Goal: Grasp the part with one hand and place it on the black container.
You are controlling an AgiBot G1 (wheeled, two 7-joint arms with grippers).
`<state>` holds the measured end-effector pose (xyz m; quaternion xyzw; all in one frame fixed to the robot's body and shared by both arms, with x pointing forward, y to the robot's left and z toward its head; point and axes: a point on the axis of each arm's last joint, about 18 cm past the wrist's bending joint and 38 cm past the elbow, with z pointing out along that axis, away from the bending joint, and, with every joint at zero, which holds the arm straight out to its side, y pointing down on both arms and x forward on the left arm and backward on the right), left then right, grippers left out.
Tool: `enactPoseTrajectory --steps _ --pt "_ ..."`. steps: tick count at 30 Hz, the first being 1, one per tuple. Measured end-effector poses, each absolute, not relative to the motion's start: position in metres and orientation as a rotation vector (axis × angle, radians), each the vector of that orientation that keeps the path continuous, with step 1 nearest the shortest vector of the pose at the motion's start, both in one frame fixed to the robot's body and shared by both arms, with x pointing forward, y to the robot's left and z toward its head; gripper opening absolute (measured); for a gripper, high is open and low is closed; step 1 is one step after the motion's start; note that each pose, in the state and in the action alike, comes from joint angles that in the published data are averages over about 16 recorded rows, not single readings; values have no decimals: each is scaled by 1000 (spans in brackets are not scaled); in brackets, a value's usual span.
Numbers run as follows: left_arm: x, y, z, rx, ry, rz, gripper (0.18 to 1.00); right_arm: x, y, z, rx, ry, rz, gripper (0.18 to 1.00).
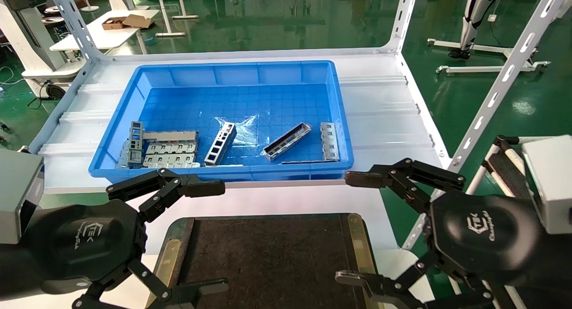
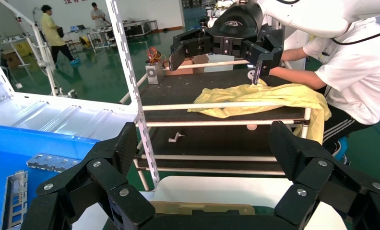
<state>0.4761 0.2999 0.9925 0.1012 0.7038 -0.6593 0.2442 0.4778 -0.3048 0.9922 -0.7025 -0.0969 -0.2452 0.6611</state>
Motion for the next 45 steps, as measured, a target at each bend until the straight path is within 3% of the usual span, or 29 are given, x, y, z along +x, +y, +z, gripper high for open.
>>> enactPoseTrajectory --steps 45 --pt "483 293 993 274 1914 -1792 1000 478 -305 992 -1589 -219 -554 1001"
